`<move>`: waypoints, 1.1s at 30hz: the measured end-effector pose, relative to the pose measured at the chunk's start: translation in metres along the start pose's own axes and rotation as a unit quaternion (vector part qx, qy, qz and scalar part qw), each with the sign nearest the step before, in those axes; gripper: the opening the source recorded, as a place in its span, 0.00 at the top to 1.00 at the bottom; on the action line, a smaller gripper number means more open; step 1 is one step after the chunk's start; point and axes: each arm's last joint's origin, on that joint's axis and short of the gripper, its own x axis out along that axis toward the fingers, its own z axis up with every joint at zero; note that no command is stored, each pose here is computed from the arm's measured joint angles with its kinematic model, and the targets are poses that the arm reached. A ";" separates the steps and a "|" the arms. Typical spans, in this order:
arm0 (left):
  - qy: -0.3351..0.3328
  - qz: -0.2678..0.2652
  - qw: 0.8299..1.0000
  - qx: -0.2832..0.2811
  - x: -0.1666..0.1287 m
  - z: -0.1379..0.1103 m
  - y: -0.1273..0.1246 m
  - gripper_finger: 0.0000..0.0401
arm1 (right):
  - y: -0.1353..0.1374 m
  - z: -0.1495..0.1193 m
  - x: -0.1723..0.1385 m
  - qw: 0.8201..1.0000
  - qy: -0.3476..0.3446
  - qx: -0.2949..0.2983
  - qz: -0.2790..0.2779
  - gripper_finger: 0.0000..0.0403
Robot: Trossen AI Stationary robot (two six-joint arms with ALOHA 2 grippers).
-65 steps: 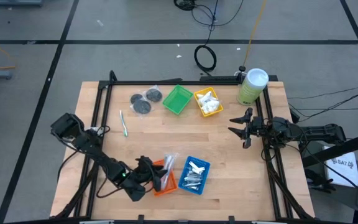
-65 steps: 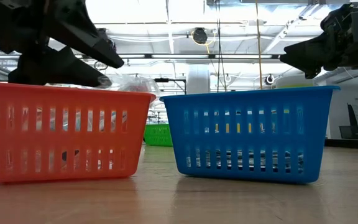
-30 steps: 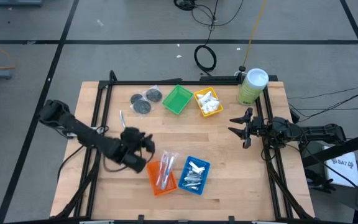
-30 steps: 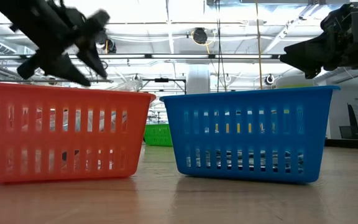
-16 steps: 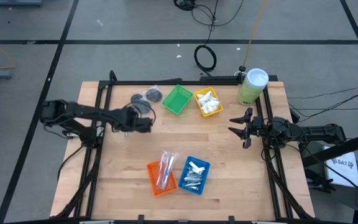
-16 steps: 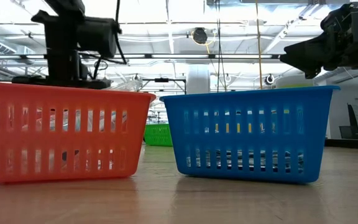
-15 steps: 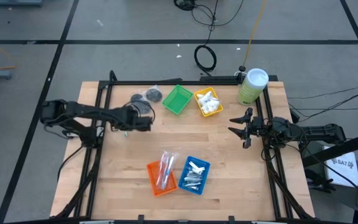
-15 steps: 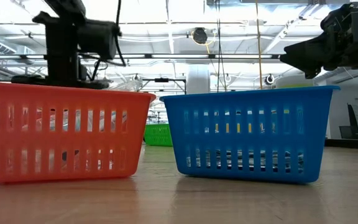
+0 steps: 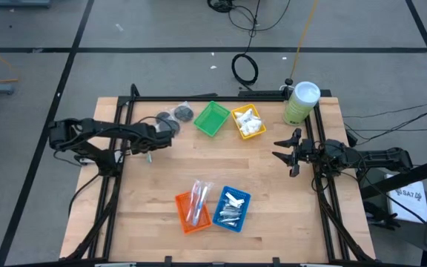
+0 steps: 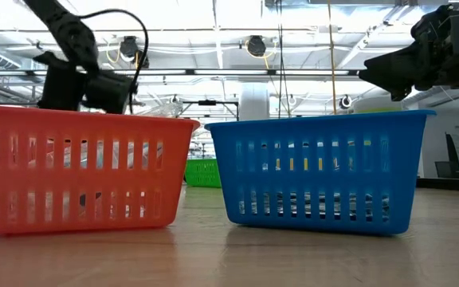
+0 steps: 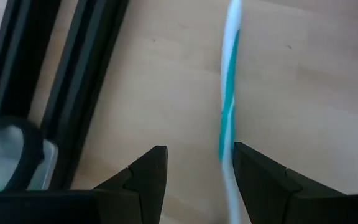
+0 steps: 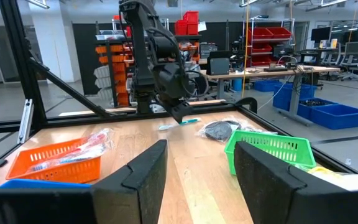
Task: Pick & Place Travel size toiletries
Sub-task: Put the green toothbrush into the orange bin
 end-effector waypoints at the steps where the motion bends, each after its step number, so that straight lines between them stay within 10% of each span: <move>1: -0.003 0.001 1.000 -0.004 0.003 0.001 0.001 0.55 | 0.000 0.000 0.000 1.000 0.000 0.000 0.000 0.56; 15: -0.026 -0.044 0.999 0.000 0.022 0.005 -0.001 0.57 | 0.000 0.000 0.000 1.000 0.000 0.000 0.000 0.56; 26: -0.041 -0.075 0.996 0.025 0.022 0.006 -0.008 0.95 | 0.000 0.000 0.000 1.000 0.000 0.000 0.000 0.56; 33: -0.069 -0.092 0.992 0.052 0.017 0.001 -0.007 0.96 | 0.000 0.000 0.000 1.000 0.000 0.000 0.000 0.57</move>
